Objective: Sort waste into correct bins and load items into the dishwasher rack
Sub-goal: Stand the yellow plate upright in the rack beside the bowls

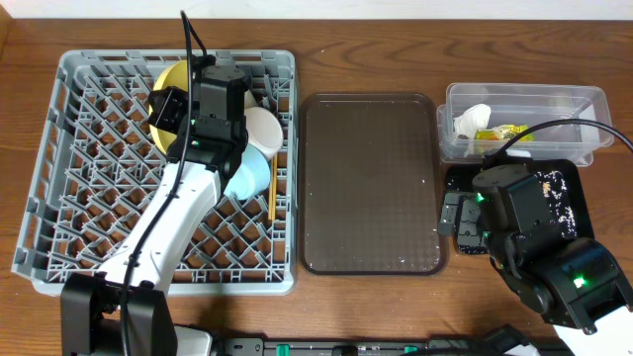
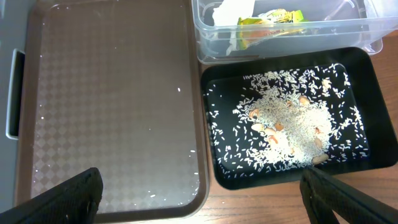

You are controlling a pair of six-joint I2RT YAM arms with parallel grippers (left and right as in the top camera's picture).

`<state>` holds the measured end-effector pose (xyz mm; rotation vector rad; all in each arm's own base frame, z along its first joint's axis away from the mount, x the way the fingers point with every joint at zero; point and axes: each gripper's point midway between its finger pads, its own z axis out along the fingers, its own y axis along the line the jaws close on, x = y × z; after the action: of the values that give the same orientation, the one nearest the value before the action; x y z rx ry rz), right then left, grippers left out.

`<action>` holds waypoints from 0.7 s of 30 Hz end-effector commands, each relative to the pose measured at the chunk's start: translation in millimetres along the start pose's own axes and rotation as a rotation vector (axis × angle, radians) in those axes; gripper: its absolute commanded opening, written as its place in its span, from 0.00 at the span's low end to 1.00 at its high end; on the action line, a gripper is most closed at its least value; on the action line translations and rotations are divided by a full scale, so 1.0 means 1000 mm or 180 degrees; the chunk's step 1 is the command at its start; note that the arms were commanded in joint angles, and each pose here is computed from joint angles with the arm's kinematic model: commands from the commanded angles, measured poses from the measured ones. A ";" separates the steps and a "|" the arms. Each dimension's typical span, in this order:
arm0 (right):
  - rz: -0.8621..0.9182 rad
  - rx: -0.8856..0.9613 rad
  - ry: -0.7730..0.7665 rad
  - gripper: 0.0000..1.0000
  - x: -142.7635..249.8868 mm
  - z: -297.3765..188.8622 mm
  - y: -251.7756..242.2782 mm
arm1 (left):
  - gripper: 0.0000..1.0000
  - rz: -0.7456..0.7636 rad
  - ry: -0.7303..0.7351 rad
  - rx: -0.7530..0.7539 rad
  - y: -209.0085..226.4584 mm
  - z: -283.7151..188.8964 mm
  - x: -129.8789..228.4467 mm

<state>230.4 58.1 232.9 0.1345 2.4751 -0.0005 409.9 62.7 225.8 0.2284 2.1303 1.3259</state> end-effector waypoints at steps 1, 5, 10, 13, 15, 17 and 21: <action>-0.0022 0.0053 -0.0060 0.99 -0.005 -0.003 -0.004 | 0.07 -0.0110 0.0044 0.0035 -0.006 -0.001 0.005; -0.0022 0.0054 -0.0059 0.99 -0.005 -0.002 -0.004 | 0.10 -0.0317 0.0054 0.0127 -0.018 -0.010 0.007; -0.0023 0.0053 -0.0060 0.99 -0.005 -0.003 -0.004 | 0.17 -0.0319 -0.0062 0.0647 -0.059 -0.036 0.003; -0.0022 0.0054 -0.0059 0.99 -0.005 -0.002 -0.004 | 0.28 -0.0141 -0.0187 0.1093 -0.090 -0.059 -0.001; -0.0022 0.0053 -0.0060 0.99 -0.005 -0.003 -0.004 | 0.30 -0.0120 -0.0280 0.1367 -0.108 -0.074 -0.006; -0.0022 0.0053 -0.0060 0.99 -0.005 -0.003 -0.004 | 0.32 -0.0203 -0.0345 0.1581 -0.121 -0.087 -0.011; -0.0023 0.0053 -0.0060 0.99 -0.005 -0.003 -0.004 | 0.39 -0.0397 -0.0392 0.1953 -0.139 -0.105 -0.017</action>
<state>230.4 58.1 232.9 0.1345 2.4751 -0.0005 388.9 -69.1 160.0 0.4406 2.2914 0.7467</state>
